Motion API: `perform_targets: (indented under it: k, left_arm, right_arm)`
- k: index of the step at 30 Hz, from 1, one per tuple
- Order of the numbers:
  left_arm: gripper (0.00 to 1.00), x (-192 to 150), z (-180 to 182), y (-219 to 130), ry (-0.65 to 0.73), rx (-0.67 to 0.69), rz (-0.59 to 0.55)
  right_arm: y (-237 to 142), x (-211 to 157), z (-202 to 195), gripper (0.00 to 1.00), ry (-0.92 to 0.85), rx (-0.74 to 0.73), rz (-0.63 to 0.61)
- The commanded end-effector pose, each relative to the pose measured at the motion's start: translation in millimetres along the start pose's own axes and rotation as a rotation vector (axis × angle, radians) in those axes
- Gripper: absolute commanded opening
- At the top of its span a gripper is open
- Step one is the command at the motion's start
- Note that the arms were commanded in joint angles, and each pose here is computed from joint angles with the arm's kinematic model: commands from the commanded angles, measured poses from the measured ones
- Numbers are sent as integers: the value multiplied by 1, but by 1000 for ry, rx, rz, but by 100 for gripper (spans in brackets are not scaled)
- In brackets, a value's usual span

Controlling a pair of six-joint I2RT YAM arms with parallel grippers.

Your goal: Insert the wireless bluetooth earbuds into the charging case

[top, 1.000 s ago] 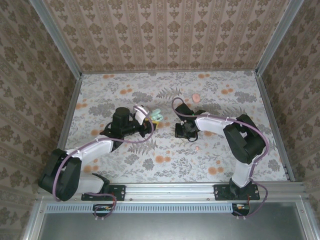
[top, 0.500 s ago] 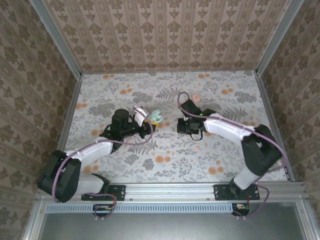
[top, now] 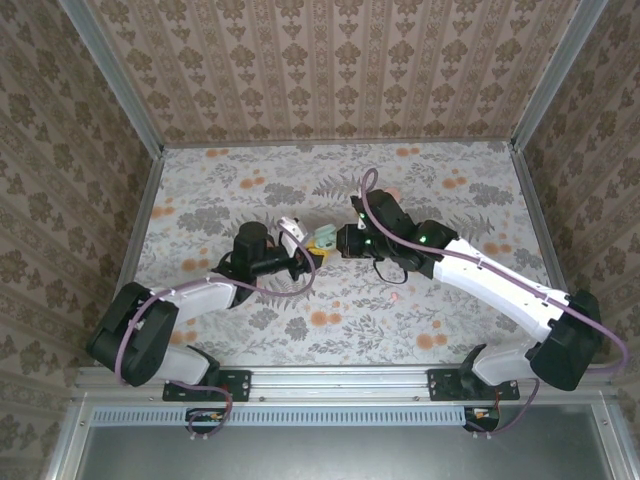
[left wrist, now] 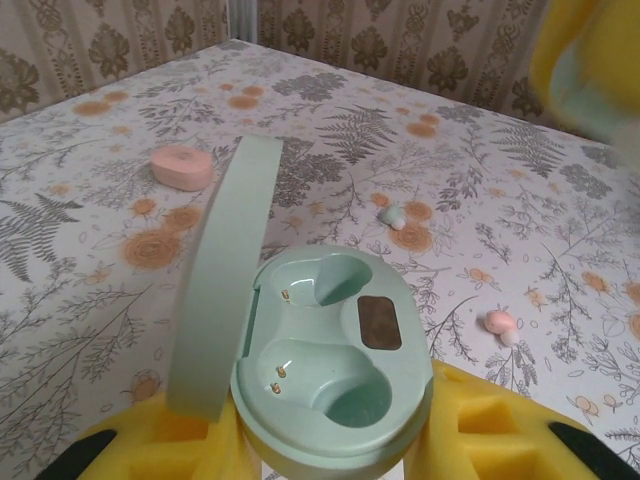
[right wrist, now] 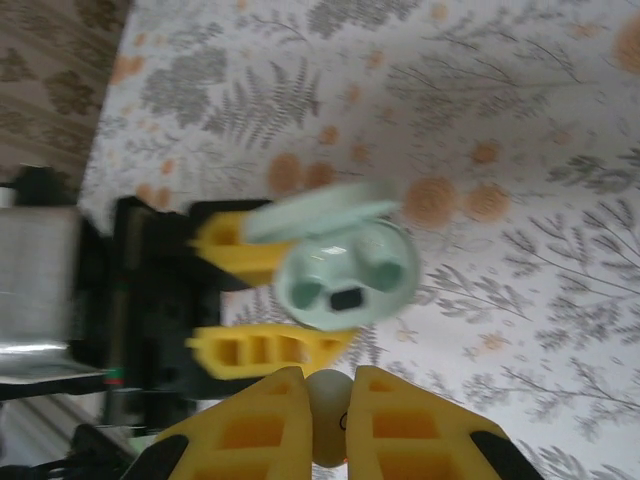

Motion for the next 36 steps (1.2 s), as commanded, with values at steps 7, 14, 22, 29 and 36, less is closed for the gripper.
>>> perform_targets:
  k: [7,14,22,29,36]
  left_arm:
    - [11,28,-6,1,91,-32,-69]
    - [11,33,-11,-1,102,-41,-72]
    - [11,37,-13,-4,114,-37,-77]
    - [11,37,-14,-3,113,-42,-75]
    - [11,35,-15,-5,117,-35,-70]
  right_arm:
    - [20,0,5,9,-20,-45,38]
    - [32,1,14,9,-27,-22,40]
    - [38,-2,13,9,-49,-55,50]
    - [42,-3,11,9,-55,-81,42]
    - [39,-8,2,9,-86,-171,61]
Point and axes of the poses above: each hand's point on the last joint's axis, 136 mm out from that joint toward the fingers, its own y axis out along the fingers, its own z axis along the line the jaws close on, x = y × z, the point moved 3 cm from there along -y, back along the fingers, and after that the axes turned 5 degrees about y, right-handed, at the moved point
